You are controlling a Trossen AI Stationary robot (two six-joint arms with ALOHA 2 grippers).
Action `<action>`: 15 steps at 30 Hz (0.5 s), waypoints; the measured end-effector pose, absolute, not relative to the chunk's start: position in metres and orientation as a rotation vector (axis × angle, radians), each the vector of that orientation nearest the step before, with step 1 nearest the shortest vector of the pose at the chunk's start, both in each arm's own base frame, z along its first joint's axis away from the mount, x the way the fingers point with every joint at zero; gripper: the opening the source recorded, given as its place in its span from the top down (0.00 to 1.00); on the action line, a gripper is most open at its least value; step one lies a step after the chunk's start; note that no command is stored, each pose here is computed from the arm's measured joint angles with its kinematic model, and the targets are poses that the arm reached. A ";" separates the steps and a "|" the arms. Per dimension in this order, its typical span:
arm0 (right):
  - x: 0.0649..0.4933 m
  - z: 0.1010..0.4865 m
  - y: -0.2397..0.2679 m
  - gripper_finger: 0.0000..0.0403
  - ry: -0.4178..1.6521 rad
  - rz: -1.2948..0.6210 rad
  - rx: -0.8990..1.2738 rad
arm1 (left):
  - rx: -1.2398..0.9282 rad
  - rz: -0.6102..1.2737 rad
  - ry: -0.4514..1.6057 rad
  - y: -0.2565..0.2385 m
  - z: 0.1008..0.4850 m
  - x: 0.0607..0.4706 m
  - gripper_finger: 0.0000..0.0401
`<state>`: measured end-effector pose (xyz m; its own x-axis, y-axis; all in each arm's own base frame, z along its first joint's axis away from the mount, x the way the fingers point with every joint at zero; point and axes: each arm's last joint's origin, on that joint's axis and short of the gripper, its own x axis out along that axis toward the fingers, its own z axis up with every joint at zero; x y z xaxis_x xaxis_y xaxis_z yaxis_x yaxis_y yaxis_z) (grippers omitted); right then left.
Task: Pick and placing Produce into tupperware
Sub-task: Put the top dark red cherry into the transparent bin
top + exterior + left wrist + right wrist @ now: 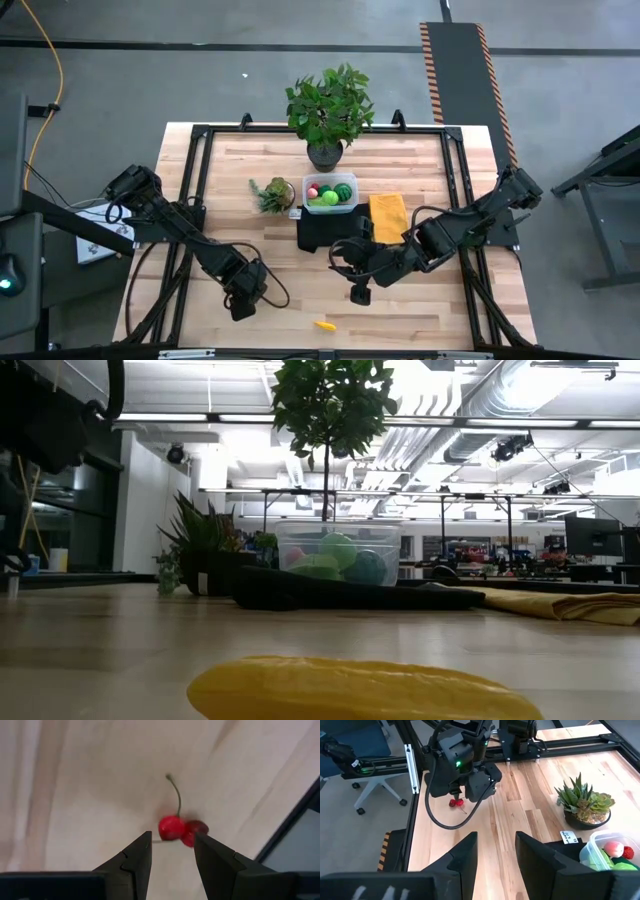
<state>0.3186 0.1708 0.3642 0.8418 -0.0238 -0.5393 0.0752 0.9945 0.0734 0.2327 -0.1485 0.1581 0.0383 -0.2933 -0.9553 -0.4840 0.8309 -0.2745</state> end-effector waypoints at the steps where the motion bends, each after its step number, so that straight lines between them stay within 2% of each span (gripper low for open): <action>1: 0.319 0.364 0.171 0.69 0.568 -0.053 0.092 | -0.649 0.153 1.572 -0.148 0.158 0.233 0.67; 5: 0.319 0.364 0.171 0.69 0.568 -0.053 0.093 | -0.645 0.137 1.591 -0.151 0.171 0.237 0.67; 9: 0.319 0.364 0.171 0.69 0.568 -0.053 0.092 | -0.557 0.169 1.562 -0.154 0.203 0.246 0.67; 15: 0.318 0.364 0.171 0.69 0.571 -0.053 0.090 | -0.454 0.268 1.382 -0.156 0.256 0.260 0.67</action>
<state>0.3184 0.1707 0.3638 0.8399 -0.0253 -0.5422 0.0755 0.9946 0.0705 0.2601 -0.1565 0.2565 0.1773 -0.0795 -0.9809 -0.4411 0.8846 -0.1514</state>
